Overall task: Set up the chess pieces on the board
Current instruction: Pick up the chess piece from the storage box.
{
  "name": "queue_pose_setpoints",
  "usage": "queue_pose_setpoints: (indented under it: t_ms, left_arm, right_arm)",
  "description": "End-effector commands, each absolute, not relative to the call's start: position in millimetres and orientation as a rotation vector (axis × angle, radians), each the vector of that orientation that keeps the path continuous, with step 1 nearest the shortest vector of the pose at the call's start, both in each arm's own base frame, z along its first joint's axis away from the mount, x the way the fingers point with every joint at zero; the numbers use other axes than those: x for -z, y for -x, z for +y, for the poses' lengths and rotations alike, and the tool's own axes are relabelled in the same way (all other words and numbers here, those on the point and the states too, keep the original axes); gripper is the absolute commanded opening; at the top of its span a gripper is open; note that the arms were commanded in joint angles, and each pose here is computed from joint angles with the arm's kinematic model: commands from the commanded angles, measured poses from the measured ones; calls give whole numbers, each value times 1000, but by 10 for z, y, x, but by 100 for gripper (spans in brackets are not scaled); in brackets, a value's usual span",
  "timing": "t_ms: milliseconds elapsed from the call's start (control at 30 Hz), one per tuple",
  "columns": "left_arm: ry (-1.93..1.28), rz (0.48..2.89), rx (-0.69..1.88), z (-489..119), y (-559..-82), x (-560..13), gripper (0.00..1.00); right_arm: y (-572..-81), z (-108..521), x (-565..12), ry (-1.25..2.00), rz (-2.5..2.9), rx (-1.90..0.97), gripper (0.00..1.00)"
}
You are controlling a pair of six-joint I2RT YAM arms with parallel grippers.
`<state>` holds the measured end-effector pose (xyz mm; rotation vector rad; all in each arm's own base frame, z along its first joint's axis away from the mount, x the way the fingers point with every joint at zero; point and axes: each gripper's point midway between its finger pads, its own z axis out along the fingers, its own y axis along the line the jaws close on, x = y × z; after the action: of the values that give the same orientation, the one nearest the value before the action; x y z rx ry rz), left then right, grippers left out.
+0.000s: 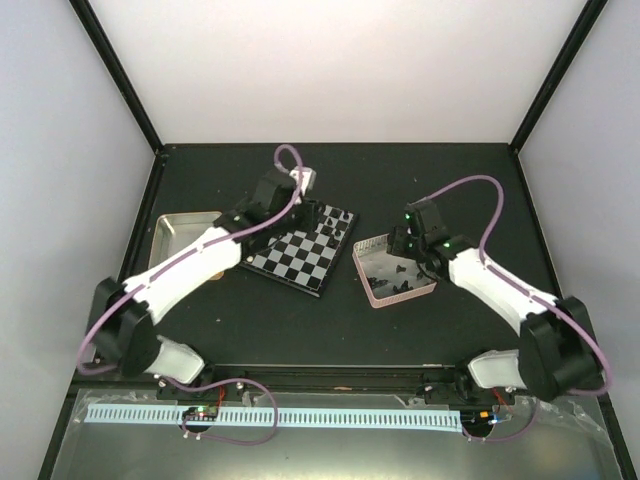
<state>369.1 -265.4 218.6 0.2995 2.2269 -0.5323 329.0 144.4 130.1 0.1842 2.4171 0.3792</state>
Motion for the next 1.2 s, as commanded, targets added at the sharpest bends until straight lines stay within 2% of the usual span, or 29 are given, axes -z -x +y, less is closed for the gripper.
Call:
queue_pose_setpoints:
  t_ms: [0,133,233,433,700,1000,1167]
  left_arm:
    - [-285,2080,641,-2529,-3451,-2532,44]
    - [-251,1944,697,-2355,-3223,-2844,48]
    - [-192,1910,707,-2249,-3159,-2795,49]
    - [-127,1898,722,-2124,-3062,-2718,49]
    - [-104,1857,684,-1990,-3014,-2735,53]
    - [-100,1858,666,-1967,-3027,-2712,54]
    - [-100,1863,664,-1975,-3038,-2695,54]
  right_arm:
    - [-3242,1376,-959,-97,2568,-254,58]
    - [-3398,1437,-818,-75,2581,-237,57]
    - [-3534,1459,-660,-76,2592,-199,56]
    - [-3678,1442,-389,-83,2637,-111,44]
    - [-3726,1417,-225,-80,2658,-61,40]
    - [-3728,1362,-162,-100,2682,-2,17]
    - [-3668,1334,-208,-120,2683,-6,19]
